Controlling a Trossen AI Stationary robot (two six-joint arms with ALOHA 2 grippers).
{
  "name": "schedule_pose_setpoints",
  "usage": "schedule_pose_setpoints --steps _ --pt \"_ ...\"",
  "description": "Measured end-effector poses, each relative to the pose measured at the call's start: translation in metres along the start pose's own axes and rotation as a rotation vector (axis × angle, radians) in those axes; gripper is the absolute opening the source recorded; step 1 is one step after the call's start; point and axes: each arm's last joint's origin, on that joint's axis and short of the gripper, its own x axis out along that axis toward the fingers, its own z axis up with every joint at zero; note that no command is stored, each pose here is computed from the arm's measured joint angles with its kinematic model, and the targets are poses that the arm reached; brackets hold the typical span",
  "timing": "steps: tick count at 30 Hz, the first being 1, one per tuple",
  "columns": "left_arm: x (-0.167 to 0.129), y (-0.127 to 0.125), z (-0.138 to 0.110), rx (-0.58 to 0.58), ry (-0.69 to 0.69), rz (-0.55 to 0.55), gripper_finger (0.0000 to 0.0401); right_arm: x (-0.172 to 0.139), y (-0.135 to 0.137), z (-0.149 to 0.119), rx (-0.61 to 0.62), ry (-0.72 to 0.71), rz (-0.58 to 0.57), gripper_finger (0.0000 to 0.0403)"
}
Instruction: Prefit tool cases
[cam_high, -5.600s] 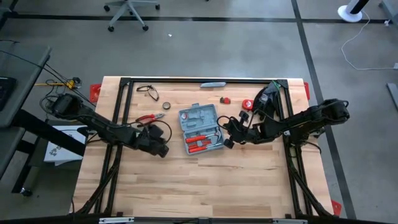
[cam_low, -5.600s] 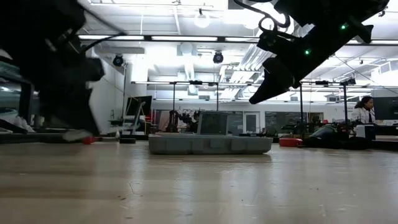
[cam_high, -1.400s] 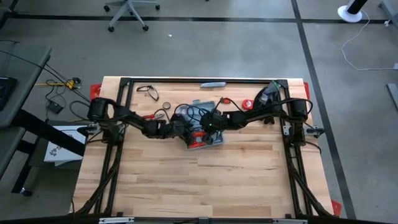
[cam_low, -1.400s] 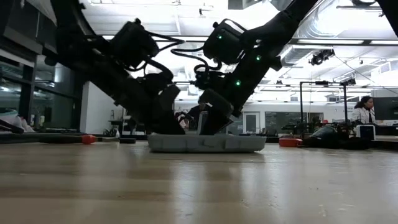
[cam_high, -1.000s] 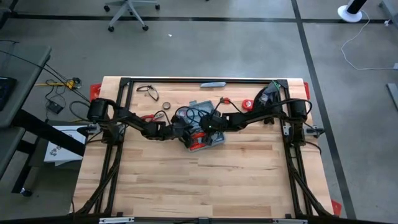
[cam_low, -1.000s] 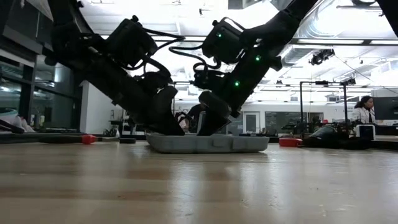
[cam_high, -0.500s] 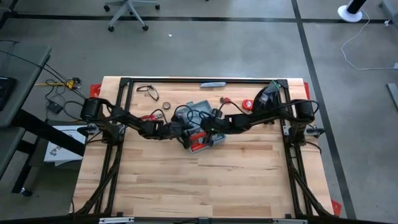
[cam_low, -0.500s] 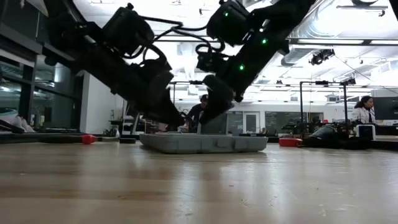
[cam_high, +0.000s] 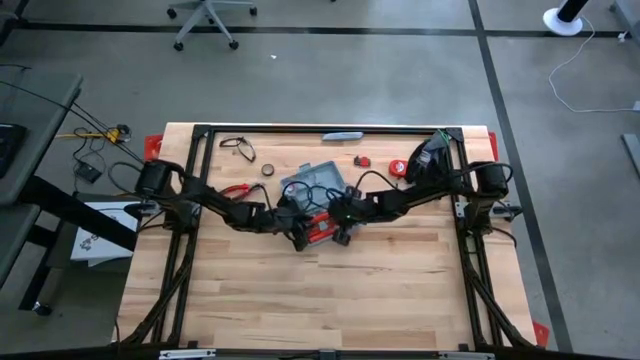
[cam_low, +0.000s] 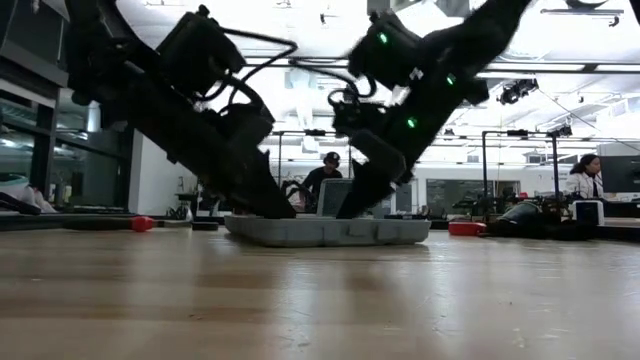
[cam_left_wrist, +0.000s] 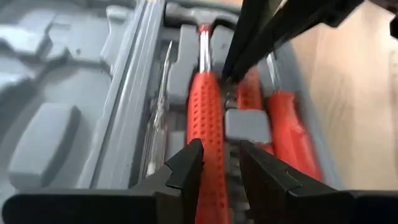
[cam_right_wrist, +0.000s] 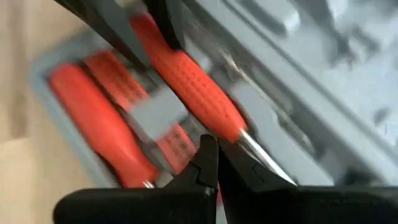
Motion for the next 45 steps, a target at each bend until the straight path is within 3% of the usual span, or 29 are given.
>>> schedule_pose_setpoints --steps 5,9,16,21,26,32,40,45 --pt "0.005 0.001 -0.005 -0.022 0.004 0.01 0.0099 0.004 -0.008 -0.015 0.076 -0.011 -0.007 0.0" --pt "0.002 -0.001 0.0 0.011 0.003 -0.021 0.0099 -0.004 -0.005 -0.014 0.057 -0.019 -0.002 0.0" --pt "-0.015 -0.009 0.027 0.069 -0.091 -0.091 0.0099 -0.049 -0.003 0.011 -0.023 -0.178 -0.052 0.0" --pt "-0.027 -0.003 0.044 0.133 -0.182 0.01 0.0099 -0.07 -0.023 0.025 -0.035 -0.258 -0.112 0.0" --pt "-0.023 0.017 0.047 0.113 -0.15 0.137 0.0099 -0.06 -0.055 0.028 0.008 -0.23 -0.085 0.0" --pt "-0.014 0.041 0.032 0.011 0.021 0.229 0.0099 -0.027 -0.085 0.017 0.068 -0.155 -0.049 0.0" --pt "-0.003 0.045 0.017 0.0 0.104 0.237 0.0099 0.011 -0.102 -0.001 0.125 -0.085 -0.029 0.0" --pt "0.002 0.046 0.013 0.0 0.115 0.253 0.0099 0.015 -0.099 -0.005 0.142 -0.034 -0.013 0.0"
